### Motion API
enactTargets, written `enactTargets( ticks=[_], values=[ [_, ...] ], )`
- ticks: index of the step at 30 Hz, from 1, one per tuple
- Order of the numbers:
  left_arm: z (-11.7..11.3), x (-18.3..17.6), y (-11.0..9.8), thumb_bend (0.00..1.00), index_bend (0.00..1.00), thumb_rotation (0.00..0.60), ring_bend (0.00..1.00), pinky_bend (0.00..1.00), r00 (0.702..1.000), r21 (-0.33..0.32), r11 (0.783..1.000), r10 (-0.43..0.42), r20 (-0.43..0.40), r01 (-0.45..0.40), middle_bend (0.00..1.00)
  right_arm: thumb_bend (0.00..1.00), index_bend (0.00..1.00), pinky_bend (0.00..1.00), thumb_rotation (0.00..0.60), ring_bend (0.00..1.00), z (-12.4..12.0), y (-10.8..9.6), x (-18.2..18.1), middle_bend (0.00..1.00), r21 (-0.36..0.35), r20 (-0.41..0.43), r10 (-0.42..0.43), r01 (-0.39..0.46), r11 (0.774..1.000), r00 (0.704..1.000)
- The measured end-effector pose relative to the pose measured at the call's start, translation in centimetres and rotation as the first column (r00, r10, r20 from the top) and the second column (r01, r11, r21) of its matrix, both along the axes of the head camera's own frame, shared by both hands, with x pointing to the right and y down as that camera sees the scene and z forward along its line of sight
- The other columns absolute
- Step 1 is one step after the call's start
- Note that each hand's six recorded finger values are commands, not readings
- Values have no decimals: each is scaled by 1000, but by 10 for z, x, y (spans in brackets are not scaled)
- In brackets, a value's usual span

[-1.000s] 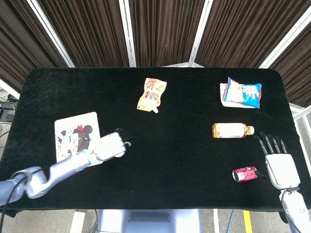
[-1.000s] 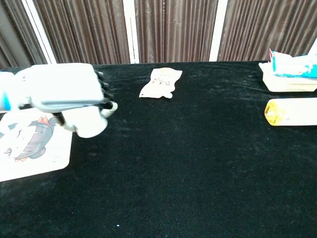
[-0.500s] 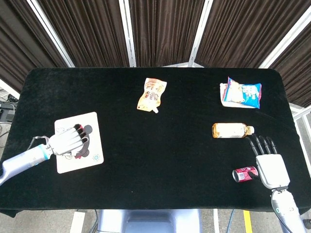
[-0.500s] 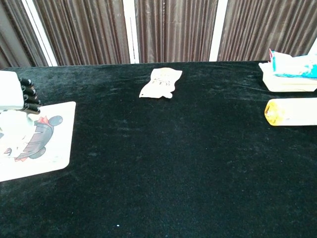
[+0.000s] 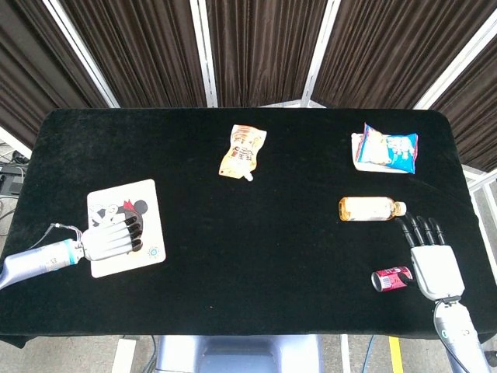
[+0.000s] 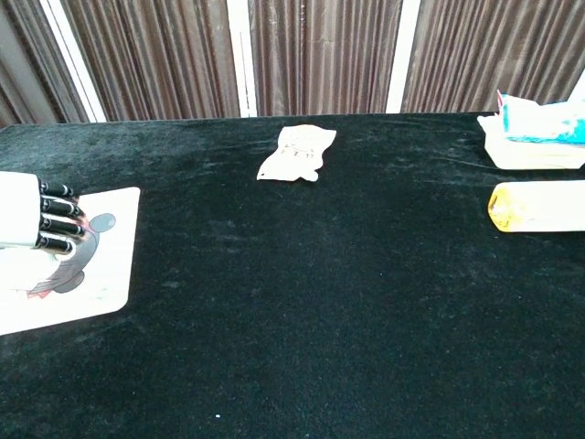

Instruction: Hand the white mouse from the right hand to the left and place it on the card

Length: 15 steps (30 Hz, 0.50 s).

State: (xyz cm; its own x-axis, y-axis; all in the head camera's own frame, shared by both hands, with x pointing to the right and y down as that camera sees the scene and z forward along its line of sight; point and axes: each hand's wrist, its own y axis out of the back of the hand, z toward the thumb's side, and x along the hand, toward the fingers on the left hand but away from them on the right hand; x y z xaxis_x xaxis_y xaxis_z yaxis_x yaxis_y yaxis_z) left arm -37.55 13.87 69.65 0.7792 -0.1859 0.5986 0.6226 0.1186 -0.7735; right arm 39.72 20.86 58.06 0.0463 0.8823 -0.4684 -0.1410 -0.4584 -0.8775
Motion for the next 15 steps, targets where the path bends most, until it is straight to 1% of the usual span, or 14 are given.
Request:
enactTargets(
  ticks=[1,4,8,13,15],
  values=[
    [1,0,0,0,0,600,0,0,1000,4,1000,12,7,-12,0,0,0,0,600,0,0,0,0,0,1,0,1,-1,1000,1000],
    [4,1,2,0,0,600,0,0,999,17,999,42,13,-42,0,0,0,0,600,0,-1,0,0,0,2,-4,-1,1,1000,1000],
    [-1,4,2,0,0,600,0,0,999,26,999,46,-16,-45,0,0,0,0,600,0,-2,1,0,0,3,-2,-3,3,1000,1000],
    [-15,3,-2,0,0,600,0,0,997,50,998,41,-67,-38,0,0,0,0,600,0,-6,1,-2,0,14,6,-5,5,1000,1000],
    [-25,2,-7,0,0,600,0,0,995,75,997,16,-101,-9,0,0,0,0,600,0,-8,1,-3,0,17,11,-9,9,1000,1000]
  ],
)
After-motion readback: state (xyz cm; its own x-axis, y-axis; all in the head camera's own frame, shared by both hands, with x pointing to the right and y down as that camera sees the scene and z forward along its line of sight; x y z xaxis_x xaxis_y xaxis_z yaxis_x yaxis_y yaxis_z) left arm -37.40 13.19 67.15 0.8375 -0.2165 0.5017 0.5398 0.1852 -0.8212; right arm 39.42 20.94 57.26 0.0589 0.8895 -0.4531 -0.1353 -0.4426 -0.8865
